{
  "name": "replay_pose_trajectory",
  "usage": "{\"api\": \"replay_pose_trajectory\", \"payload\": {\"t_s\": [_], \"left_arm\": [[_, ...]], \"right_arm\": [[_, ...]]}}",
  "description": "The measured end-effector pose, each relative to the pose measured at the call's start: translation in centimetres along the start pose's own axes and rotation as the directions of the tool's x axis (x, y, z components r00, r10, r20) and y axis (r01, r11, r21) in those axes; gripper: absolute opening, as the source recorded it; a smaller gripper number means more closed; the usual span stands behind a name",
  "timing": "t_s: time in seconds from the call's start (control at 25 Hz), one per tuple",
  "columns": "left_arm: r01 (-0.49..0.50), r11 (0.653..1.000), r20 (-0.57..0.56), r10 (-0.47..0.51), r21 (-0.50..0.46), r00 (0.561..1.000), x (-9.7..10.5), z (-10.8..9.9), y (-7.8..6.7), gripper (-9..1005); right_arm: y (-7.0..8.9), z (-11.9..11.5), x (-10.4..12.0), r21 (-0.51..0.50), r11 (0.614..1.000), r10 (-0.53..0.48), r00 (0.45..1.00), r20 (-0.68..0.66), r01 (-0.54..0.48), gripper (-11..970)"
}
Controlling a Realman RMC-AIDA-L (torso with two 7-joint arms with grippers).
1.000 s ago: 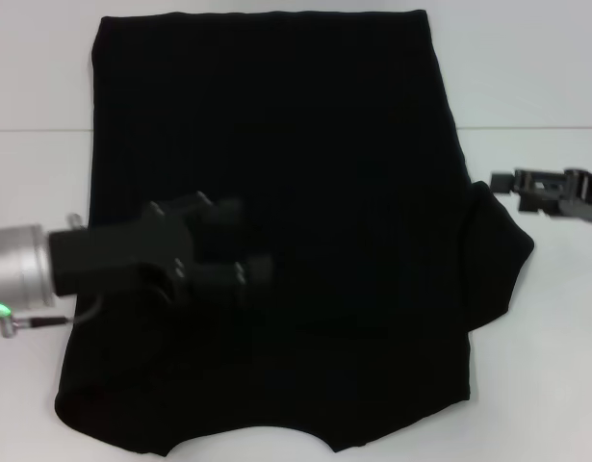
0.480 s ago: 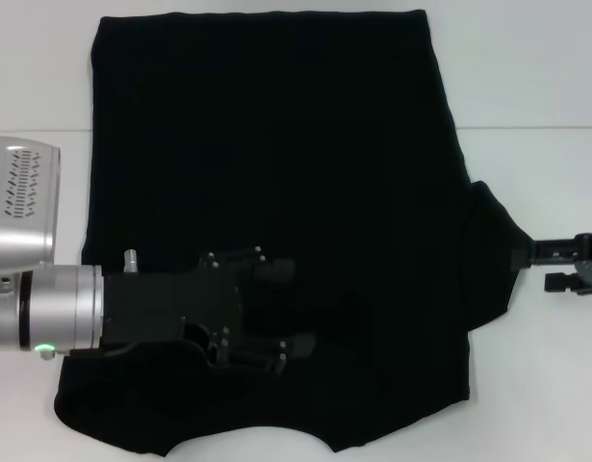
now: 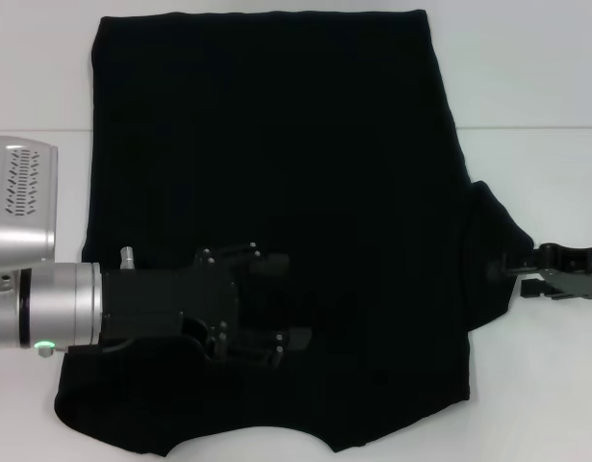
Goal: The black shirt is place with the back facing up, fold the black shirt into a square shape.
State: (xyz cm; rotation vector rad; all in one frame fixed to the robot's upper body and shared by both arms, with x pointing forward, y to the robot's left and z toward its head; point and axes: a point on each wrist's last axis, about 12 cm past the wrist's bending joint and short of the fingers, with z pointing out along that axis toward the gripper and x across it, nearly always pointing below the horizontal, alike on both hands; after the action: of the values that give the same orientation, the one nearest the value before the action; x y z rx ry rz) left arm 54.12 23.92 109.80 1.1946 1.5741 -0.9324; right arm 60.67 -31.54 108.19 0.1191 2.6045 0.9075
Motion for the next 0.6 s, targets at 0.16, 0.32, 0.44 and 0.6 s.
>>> {"api": "replay_pose_trajectory", "payload": {"t_s": [0.16, 0.32, 0.44, 0.6], "left_arm": [[0.000, 1.000, 0.000, 0.000, -0.002, 1.000, 0.0, 0.0, 0.0, 936], [0.000, 1.000, 0.004, 0.000, -0.006, 1.000, -0.1, -0.1, 0.1, 936], [0.000, 1.000, 0.008, 0.000, -0.010, 1.000, -0.1, -0.2, 0.1, 936], [0.003, 1.000, 0.015, -0.002, -0.020, 1.000, -0.1, -0.3, 0.2, 936]], "right_arm": [[0.2, 0.5, -0.1, 0.010, 1.000, -0.005, 1.000, 0.008, 0.005, 776], [0.2, 0.9, -0.2, 0.028, 1.000, -0.006, 1.000, 0.029, 0.006, 690], [0.3, 1.3, -0.3, 0.042, 0.999, -0.016, 0.999, 0.036, 0.015, 626], [0.6, 1.6, -0.3, 0.048, 0.998, -0.028, 0.999, 0.033, 0.026, 486]]}}
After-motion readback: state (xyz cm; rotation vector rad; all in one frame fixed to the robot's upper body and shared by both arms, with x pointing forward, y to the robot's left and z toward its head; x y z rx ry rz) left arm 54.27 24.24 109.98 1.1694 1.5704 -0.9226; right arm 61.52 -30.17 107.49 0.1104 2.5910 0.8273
